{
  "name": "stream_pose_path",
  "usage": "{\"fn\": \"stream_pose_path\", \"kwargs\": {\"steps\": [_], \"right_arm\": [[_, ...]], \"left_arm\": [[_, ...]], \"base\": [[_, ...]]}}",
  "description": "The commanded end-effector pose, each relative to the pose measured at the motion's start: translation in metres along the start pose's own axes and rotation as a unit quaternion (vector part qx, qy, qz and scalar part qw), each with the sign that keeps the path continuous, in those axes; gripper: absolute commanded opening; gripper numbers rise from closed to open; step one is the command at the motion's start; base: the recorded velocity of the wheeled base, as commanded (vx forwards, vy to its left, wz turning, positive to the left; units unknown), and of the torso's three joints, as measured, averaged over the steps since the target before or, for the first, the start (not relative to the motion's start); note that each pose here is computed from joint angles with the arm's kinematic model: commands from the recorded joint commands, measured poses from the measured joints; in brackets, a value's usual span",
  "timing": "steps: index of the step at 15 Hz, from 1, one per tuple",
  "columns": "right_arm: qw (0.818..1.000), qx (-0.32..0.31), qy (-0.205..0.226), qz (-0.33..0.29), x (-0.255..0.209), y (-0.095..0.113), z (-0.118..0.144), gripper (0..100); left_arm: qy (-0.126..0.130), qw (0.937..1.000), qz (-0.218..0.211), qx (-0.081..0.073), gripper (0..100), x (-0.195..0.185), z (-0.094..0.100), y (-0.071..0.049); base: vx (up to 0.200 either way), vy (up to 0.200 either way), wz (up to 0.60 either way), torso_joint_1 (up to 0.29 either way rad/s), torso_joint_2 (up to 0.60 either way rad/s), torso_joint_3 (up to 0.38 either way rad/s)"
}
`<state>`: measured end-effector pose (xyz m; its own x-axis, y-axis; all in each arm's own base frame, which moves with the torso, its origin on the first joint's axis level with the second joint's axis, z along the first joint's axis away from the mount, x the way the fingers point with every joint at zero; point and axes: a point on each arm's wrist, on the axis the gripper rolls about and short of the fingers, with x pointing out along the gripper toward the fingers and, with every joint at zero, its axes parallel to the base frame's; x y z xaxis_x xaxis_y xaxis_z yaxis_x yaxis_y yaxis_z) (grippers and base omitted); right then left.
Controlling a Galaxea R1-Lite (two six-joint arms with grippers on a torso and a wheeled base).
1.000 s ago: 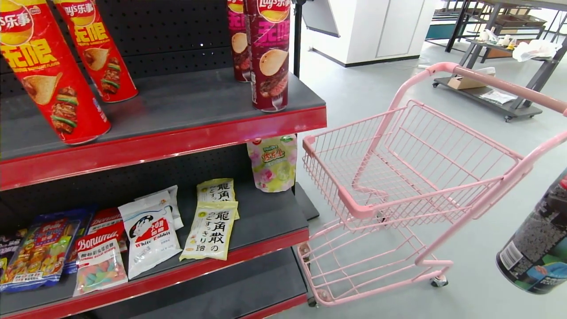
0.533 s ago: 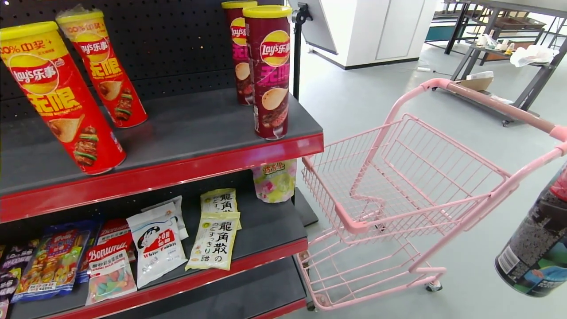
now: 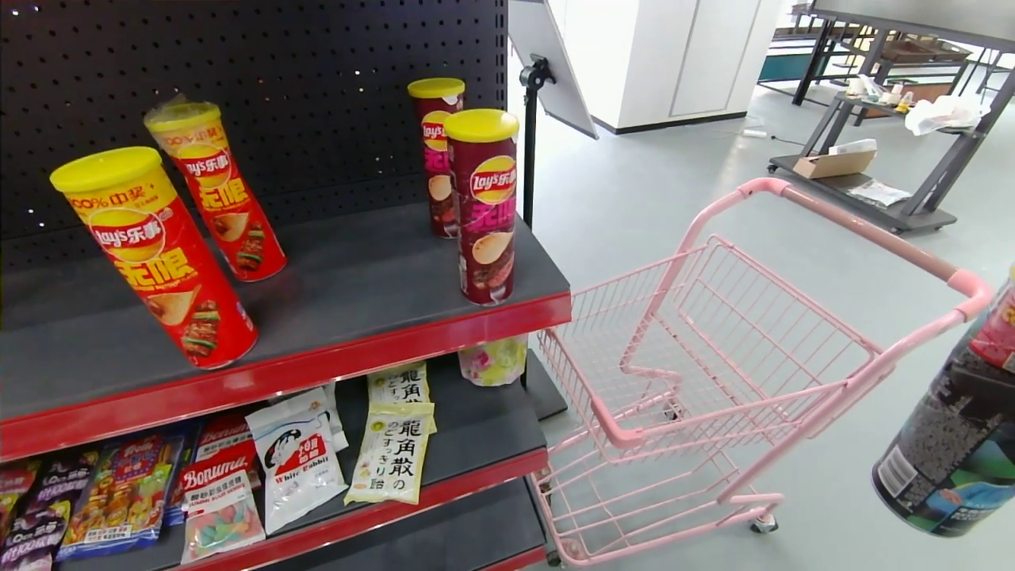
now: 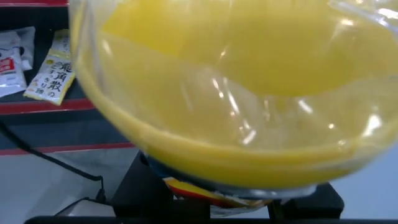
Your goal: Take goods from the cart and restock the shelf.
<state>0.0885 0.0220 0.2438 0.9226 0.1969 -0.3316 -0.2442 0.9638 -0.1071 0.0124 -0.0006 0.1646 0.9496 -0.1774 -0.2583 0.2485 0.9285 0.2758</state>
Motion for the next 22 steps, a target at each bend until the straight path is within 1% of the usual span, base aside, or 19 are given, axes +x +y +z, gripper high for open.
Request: {"fn": "stream_pose_path", "kwargs": {"steps": [1, 4, 6, 8, 10, 12, 13, 16, 21, 22], "right_arm": [[1.0, -0.002, 0.001, 0.013, 0.003, 0.001, 0.002, 0], [0.998, -0.009, -0.013, 0.063, 0.013, 0.006, 0.007, 0], [0.996, -0.015, -0.017, 0.081, 0.028, 0.012, 0.013, 0], [0.996, -0.026, -0.014, 0.083, 0.041, 0.014, 0.016, 0], [0.995, -0.044, -0.006, 0.084, 0.045, 0.014, 0.013, 0], [0.994, -0.046, -0.003, 0.097, 0.047, 0.017, 0.013, 0], [0.995, -0.049, 0.007, 0.091, 0.051, 0.017, 0.01, 0], [0.995, -0.051, 0.009, 0.083, 0.053, 0.017, 0.008, 0], [0.995, -0.052, 0.012, 0.083, 0.053, 0.017, 0.006, 0], [0.995, -0.052, 0.014, 0.082, 0.053, 0.017, 0.005, 0]], "left_arm": [[-0.001, 1.0, 0.0, 0.0, 100, 0.0, 0.0, 0.0], [-0.002, 1.0, 0.001, 0.0, 100, 0.0, 0.0, 0.0], [-0.001, 1.0, 0.001, 0.0, 100, 0.0, 0.0, 0.0], [0.0, 1.0, 0.0, 0.001, 100, 0.0, 0.0, 0.0], [0.002, 1.0, 0.0, 0.001, 100, 0.0, -0.001, 0.0], [0.002, 1.0, 0.0, 0.001, 100, 0.0, -0.001, 0.0], [0.002, 1.0, 0.0, 0.001, 100, 0.0, -0.001, 0.0], [0.006, 1.0, -0.001, 0.002, 100, 0.001, -0.003, -0.001], [0.004, 1.0, -0.001, 0.002, 100, 0.001, -0.003, -0.001], [0.004, 1.0, -0.001, 0.004, 100, 0.001, -0.003, -0.001]], "base": [[0.0, 0.0, 0.0, 0.212, -0.57, -0.334], [0.0, 0.0, 0.0, 0.178, -0.44, -0.266], [0.0, 0.0, 0.0, 0.168, -0.4, -0.229], [0.0, 0.0, 0.0, 0.114, -0.27, -0.154], [0.0, 0.0, 0.0, 0.0, 0.0, 0.0], [0.0, 0.0, 0.0, 0.0, 0.0, 0.0], [0.0, 0.0, 0.0, 0.0, 0.0, 0.0], [0.0, 0.0, 0.0, 0.0, 0.0, 0.0], [0.0, 0.0, 0.6, 0.002, 0.0, 0.002], [0.0, 0.0, 0.6, 0.007, 0.0, -0.002]]}}
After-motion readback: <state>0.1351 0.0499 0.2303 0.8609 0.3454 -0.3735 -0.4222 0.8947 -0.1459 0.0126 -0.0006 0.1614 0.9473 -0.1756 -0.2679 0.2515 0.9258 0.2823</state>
